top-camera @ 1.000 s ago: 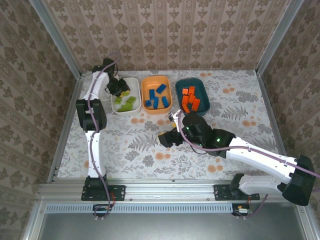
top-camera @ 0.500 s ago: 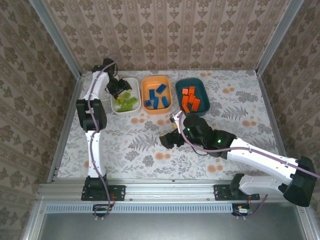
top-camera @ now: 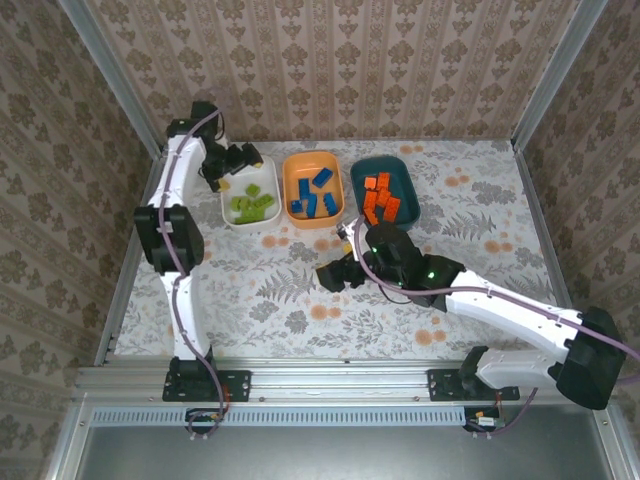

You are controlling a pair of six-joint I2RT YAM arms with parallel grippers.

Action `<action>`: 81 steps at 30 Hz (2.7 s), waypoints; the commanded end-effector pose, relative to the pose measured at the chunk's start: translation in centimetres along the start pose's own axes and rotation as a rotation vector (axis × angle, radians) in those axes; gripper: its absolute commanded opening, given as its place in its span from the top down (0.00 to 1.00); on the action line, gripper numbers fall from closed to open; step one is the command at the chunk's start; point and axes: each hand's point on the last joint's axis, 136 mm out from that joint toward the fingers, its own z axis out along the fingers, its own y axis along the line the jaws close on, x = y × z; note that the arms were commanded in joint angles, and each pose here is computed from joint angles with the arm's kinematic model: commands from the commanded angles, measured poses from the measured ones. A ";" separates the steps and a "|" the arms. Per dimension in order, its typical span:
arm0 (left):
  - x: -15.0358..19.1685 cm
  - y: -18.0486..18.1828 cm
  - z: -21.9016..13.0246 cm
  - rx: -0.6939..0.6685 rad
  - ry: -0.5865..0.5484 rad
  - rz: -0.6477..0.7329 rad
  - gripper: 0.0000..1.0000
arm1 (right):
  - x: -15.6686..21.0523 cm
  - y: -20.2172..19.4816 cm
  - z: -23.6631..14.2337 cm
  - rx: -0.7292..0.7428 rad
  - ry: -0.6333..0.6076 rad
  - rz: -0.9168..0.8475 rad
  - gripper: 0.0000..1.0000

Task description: Sort the legos into containers by color

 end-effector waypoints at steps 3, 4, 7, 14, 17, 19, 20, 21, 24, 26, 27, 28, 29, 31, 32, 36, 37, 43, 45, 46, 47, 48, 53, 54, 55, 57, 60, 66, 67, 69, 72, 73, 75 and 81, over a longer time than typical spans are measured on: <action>1.9 -2.1 -7.0 0.070 -0.097 0.092 0.00 | -2.9 1.0 1.0 -0.117 -0.047 0.022 0.11; 2.3 -2.2 -8.0 0.080 -0.113 0.103 0.00 | -3.2 0.9 1.2 -0.126 -0.047 0.033 0.11; 4.1 -2.5 -11.3 0.111 -0.172 0.141 0.00 | -4.6 0.3 1.6 -0.154 -0.069 0.089 0.11; 8.2 0.0 -17.1 0.151 -0.347 0.152 0.00 | -8.4 -3.8 0.8 -0.123 -0.158 0.237 0.11; 8.7 2.4 -19.4 0.135 -0.494 0.107 0.00 | -10.1 -6.8 -0.9 -0.045 -0.192 0.276 0.10; 8.7 3.6 -20.9 0.111 -0.632 0.102 0.00 | -11.2 -9.2 -2.3 0.009 -0.220 0.304 0.10; 8.6 4.0 -21.6 0.102 -0.717 0.117 0.00 | -11.7 -10.3 -3.1 0.028 -0.241 0.309 0.11; 8.7 4.3 -22.0 0.100 -0.796 0.157 0.00 | -12.3 -11.5 -4.2 0.053 -0.265 0.310 0.11; 9.6 5.2 -22.9 0.061 -0.998 0.269 0.00 | -13.8 -14.7 -7.4 0.132 -0.347 0.303 0.11; 10.1 6.2 -22.9 0.030 -1.056 0.271 0.00 | -14.5 -16.7 -9.7 0.189 -0.395 0.295 0.11; 10.3 7.1 -22.6 0.002 -1.060 0.249 0.00 | -14.7 -17.8 -10.8 0.224 -0.415 0.286 0.11; 10.4 7.7 -22.3 -0.024 -1.054 0.236 0.00 | -14.8 -18.7 -11.8 0.258 -0.430 0.277 0.11; 10.6 8.3 -21.9 -0.052 -1.043 0.236 0.00 | -14.7 -19.7 -12.9 0.302 -0.443 0.269 0.11; 10.8 8.7 -21.2 -0.089 -1.014 0.268 0.00 | -14.2 -21.9 -14.8 0.417 -0.449 0.239 0.11; 10.9 9.0 -20.8 -0.105 -0.999 0.279 0.00 | -13.6 -23.1 -15.8 0.498 -0.441 0.219 0.11; 11.4 9.7 -19.9 -0.155 -0.963 0.324 0.00 | -8.5 -28.7 -18.6 0.806 -0.336 0.243 0.09; 11.6 9.9 -19.7 -0.160 -0.960 0.327 0.00 | -7.2 -29.6 -18.9 0.836 -0.319 0.261 0.09; 12.4 11.5 -18.9 -0.200 -0.973 0.303 0.00 | -2.1 -32.9 -17.5 0.872 -0.342 0.344 0.09; 12.5 12.0 -18.4 -0.211 -0.963 0.295 0.00 | -0.2 -34.0 -15.8 0.863 -0.315 0.362 0.09; 12.6 12.2 -18.1 -0.215 -0.953 0.294 0.00 | 0.4 -34.4 -15.1 0.853 -0.307 0.360 0.09; 12.7 12.4 -17.8 -0.222 -0.940 0.292 0.00 | 1.2 -34.8 -14.2 0.843 -0.292 0.359 0.09; 12.8 12.7 -17.5 -0.230 -0.928 0.287 0.00 | 2.0 -35.2 -13.5 0.838 -0.283 0.364 0.09; 13.0 13.7 -16.0 -0.267 -0.879 0.284 0.00 | 3.3 -36.2 -11.7 0.815 -0.281 0.362 0.09; 12.9 14.1 -15.8 -0.288 -0.872 0.287 0.00 | 4.0 -36.7 -11.0 0.812 -0.259 0.367 0.09; 12.9 14.4 -15.6 -0.306 -0.866 0.290 0.00 | 4.1 -36.8 -10.8 0.808 -0.254 0.363 0.09; 12.5 15.0 -15.0 -0.337 -0.857 0.310 0.00 | 4.1 -36.8 -10.4 0.796 -0.256 0.358 0.09; 11.6 15.9 -14.0 -0.377 -0.854 0.333 0.00 | 4.4 -36.9 -10.0 0.783 -0.251 0.350 0.09; 9.4 17.2 -11.2 -0.386 -0.868 0.328 0.00 | 5.3 -37.1 -9.2 0.772 -0.232 0.352 0.09; 9.2 17.3 -10.6 -0.379 -0.869 0.333 0.00 | 5.5 -37.1 -9.1 0.772 -0.228 0.355 0.09; 8.6 17.4 -9.2 -0.362 -0.861 0.324 0.00 | 5.8 -37.1 -8.9 0.769 -0.224 0.357 0.09; 7.6 17.0 -7.6 -0.339 -0.851 0.351 0.00 | 6.0 -37.1 -8.6 0.763 -0.228 0.351 0.09; 7.3 17.0 -7.2 -0.335 -0.852 0.361 0.00 | 6.0 -37.1 -8.5 0.759 -0.227 0.347 0.08; 6.8 16.9 -6.2 -0.331 -0.843 0.385 0.00 | 5.9 -37.1 -8.4 0.755 -0.228 0.337 0.08; 6.0 16.0 -4.4 -0.286 -0.864 0.416 0.00 | 5.8 -37.0 -8.0 0.745 -0.218 0.325 0.08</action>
